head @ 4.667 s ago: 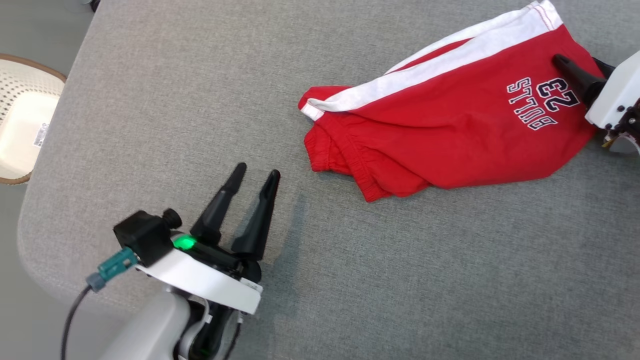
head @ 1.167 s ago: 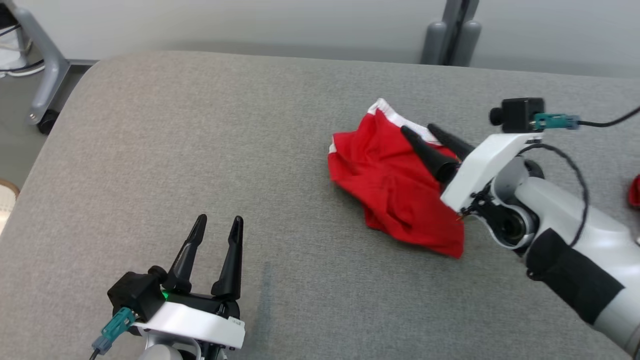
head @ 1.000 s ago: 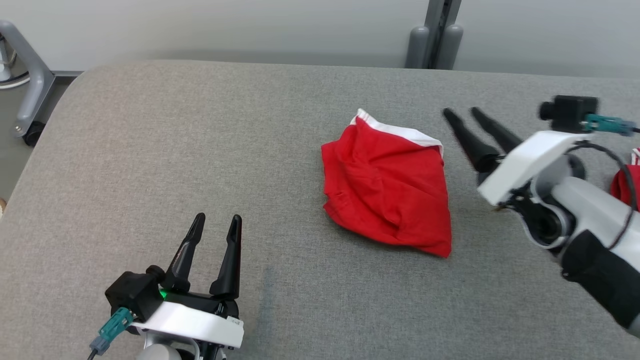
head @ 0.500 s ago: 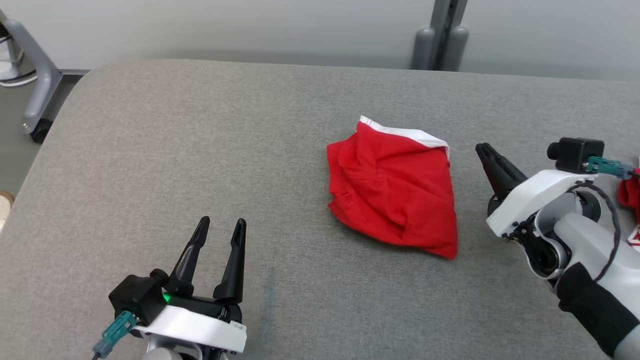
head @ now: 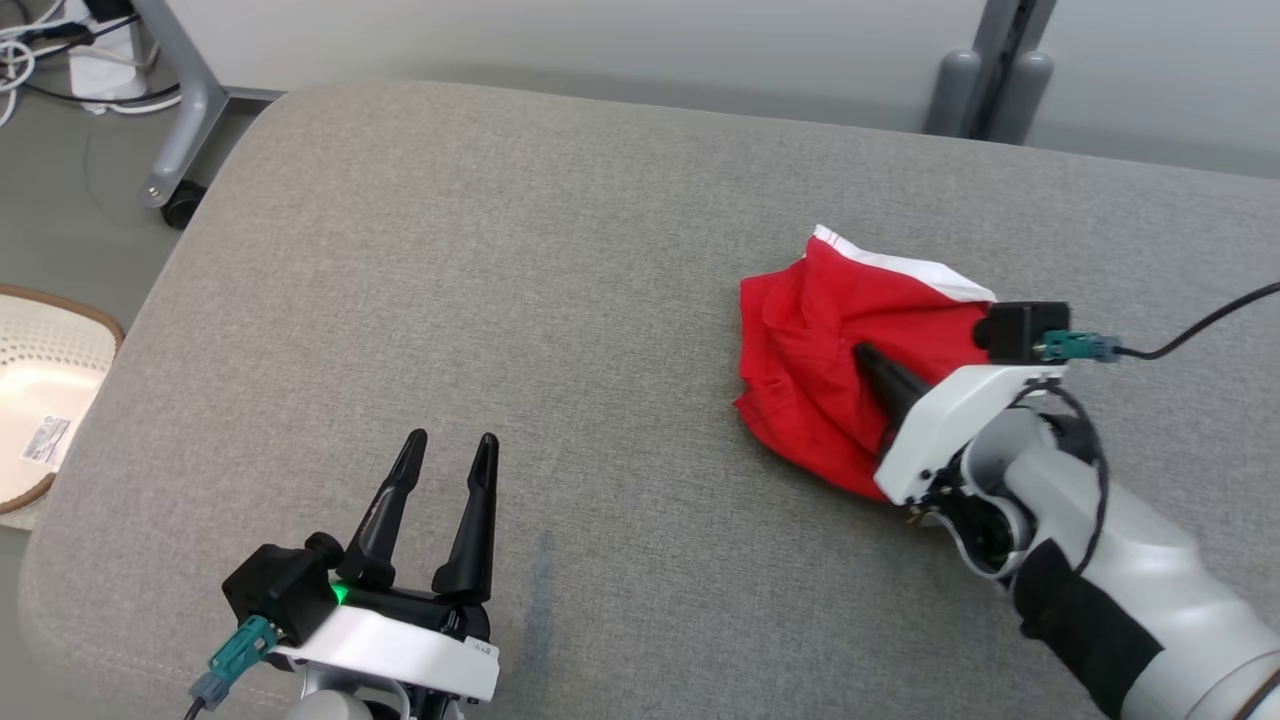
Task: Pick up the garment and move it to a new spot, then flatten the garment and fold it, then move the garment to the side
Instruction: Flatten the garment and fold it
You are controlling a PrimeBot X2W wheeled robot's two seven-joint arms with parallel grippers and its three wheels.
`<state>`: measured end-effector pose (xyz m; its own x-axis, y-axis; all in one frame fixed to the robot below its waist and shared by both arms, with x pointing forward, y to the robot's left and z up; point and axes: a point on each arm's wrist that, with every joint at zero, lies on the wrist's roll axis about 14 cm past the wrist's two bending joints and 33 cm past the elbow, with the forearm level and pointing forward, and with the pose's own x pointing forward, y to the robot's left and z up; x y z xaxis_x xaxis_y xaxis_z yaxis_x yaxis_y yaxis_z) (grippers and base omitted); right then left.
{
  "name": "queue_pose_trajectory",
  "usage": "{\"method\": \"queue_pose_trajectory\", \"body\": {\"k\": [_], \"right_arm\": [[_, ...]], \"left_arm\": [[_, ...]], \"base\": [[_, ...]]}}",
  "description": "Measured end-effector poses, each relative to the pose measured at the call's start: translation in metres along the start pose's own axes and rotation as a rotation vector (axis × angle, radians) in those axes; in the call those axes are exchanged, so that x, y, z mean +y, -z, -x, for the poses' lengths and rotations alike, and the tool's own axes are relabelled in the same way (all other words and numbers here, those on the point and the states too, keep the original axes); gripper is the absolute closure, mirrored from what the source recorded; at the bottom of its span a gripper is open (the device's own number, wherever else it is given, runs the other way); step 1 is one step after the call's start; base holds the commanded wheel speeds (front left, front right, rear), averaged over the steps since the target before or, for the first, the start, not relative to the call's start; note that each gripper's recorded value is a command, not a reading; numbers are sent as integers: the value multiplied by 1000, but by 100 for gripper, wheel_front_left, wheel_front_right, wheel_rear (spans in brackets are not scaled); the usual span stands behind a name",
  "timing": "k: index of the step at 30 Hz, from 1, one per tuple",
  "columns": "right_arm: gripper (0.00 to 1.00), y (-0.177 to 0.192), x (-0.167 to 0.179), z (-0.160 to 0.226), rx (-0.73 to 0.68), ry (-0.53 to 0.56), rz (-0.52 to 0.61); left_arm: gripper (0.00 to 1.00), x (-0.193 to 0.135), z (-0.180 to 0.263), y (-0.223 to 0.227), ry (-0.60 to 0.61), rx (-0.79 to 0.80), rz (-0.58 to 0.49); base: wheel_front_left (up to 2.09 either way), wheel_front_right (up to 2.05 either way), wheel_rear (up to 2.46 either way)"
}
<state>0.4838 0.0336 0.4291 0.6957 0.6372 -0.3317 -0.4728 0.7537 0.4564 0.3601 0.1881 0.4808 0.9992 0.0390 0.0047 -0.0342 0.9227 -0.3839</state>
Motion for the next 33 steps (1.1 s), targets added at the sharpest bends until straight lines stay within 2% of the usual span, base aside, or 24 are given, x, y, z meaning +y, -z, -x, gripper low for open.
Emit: {"method": "queue_pose_trajectory", "body": {"k": [6,12,16,22,25,33], "right_arm": [[100,24,52,-10,54,-134,-4],[100,53,109,1,139,-290,-13],[100,47,131,11,115,-362,-42],[100,9,105,26,-35,-328,-22],[100,-12,67,35,-111,-235,5],[100,-31,13,34,-172,-78,-29]], "left_arm": [[0,10,4,-1,-32,-1,-6],[0,6,2,0,-20,3,-2],[0,1,-1,2,-2,5,-4],[0,-10,-4,4,35,10,-7],[0,-18,-7,7,61,16,-6],[0,-22,-11,14,75,37,-4]], "base": [[0,0,0],[0,0,0],[0,0,0],[0,0,0],[0,0,0],[0,0,0]]}}
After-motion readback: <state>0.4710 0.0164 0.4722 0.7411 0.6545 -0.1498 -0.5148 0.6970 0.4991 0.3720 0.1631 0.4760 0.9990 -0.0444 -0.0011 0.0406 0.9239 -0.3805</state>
